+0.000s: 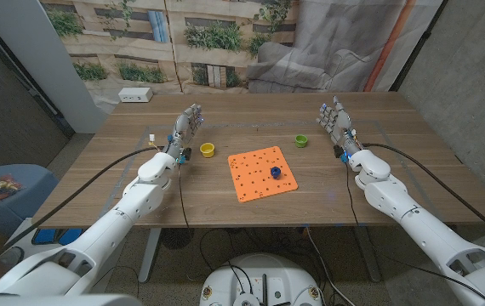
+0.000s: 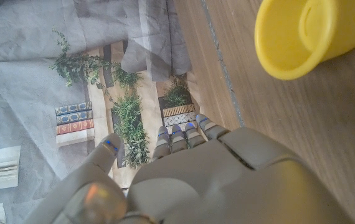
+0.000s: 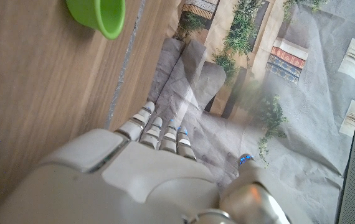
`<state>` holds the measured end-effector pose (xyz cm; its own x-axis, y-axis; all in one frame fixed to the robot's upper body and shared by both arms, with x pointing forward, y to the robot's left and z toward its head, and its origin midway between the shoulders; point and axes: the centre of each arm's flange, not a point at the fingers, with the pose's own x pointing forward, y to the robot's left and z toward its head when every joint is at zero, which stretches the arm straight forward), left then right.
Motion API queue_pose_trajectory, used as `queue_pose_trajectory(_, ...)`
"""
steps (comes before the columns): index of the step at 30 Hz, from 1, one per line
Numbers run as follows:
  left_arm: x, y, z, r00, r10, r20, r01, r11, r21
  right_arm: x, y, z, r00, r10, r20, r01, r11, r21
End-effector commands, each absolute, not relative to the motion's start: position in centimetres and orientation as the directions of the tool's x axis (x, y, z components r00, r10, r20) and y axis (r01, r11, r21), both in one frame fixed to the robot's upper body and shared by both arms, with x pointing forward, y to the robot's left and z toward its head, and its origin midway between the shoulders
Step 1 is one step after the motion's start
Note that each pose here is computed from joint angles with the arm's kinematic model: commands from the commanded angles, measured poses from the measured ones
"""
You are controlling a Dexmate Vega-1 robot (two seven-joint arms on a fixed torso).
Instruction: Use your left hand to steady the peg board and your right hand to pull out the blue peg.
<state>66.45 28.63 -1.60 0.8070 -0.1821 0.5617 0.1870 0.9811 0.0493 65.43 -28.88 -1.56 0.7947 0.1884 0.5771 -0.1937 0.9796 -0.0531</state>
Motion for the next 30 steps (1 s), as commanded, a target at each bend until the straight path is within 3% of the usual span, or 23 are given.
queue_pose_trajectory(1, 66.0, 29.0, 0.6, 0.799, -0.188, 0.572, 0.128, 0.981, 0.144, 64.9, -29.0, 0.2, 0.769, 0.19, 0.61, -0.164, 0.982, -0.098)
queue_pose_trajectory(15, 61.3, 29.3, 1.4, 0.807, -0.197, 0.557, 0.075, 0.969, 0.234, 64.7, -28.7, 0.4, 0.762, 0.199, 0.616, -0.165, 0.98, -0.112)
queue_pose_trajectory(30, 57.2, 28.3, 2.2, 0.783, -0.261, 0.564, 0.002, 0.909, 0.417, 64.0, -29.4, -0.5, 0.756, 0.195, 0.625, -0.164, 0.981, -0.108)
